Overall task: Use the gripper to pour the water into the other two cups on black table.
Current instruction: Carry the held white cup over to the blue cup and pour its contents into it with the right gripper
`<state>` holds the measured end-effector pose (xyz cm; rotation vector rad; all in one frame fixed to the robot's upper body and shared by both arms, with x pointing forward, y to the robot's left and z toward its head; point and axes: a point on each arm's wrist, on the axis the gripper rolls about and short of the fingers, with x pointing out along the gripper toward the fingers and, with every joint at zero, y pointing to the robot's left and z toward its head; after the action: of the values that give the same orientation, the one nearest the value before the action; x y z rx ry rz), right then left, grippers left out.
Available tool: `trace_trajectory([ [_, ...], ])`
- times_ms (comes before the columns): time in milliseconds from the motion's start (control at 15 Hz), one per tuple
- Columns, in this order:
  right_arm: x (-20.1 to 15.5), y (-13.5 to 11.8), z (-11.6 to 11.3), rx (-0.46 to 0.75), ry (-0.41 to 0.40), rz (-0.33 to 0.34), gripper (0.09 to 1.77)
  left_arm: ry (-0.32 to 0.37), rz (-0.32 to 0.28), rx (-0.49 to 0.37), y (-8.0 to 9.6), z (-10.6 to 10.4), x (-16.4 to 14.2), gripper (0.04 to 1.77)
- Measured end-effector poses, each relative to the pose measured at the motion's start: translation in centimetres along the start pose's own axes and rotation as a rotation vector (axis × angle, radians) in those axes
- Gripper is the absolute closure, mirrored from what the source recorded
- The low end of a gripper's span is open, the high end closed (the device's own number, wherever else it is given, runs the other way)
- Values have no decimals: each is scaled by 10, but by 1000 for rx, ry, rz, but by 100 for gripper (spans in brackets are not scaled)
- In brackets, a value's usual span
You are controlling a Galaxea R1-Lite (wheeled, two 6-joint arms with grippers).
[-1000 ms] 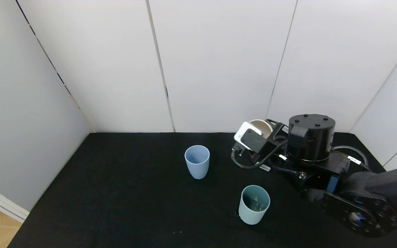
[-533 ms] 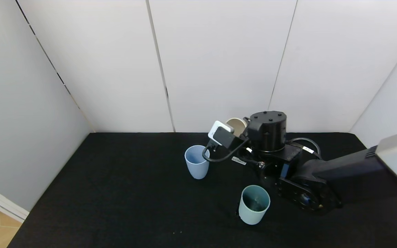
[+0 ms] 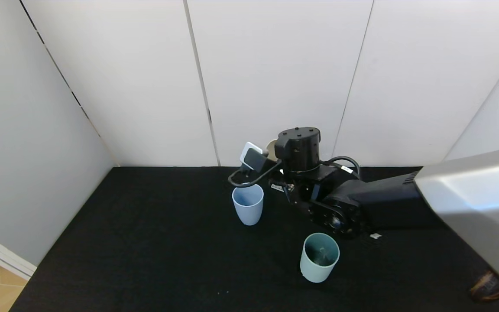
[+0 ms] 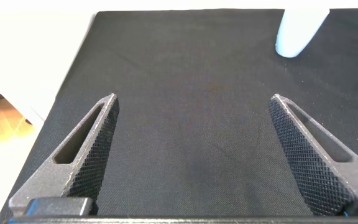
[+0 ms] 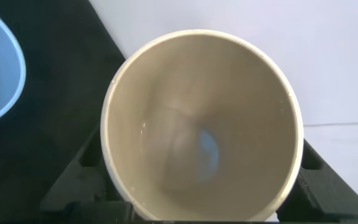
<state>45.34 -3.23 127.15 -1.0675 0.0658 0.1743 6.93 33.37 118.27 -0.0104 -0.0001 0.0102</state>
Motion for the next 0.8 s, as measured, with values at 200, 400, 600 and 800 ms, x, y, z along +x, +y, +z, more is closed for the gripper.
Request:
trace_trajectory([
  [200,14,11,6,-85,26,-35,55,0,0,0,0,0,0,9],
  [400,18,26,12,-167,21,-29,55,0,0,0,0,0,0,9],
  [600,18,38,14,-254,18,-15,55,0,0,0,0,0,0,9],
  [800,18,43,15,-314,14,-8,55,0,0,0,0,0,0,9],
])
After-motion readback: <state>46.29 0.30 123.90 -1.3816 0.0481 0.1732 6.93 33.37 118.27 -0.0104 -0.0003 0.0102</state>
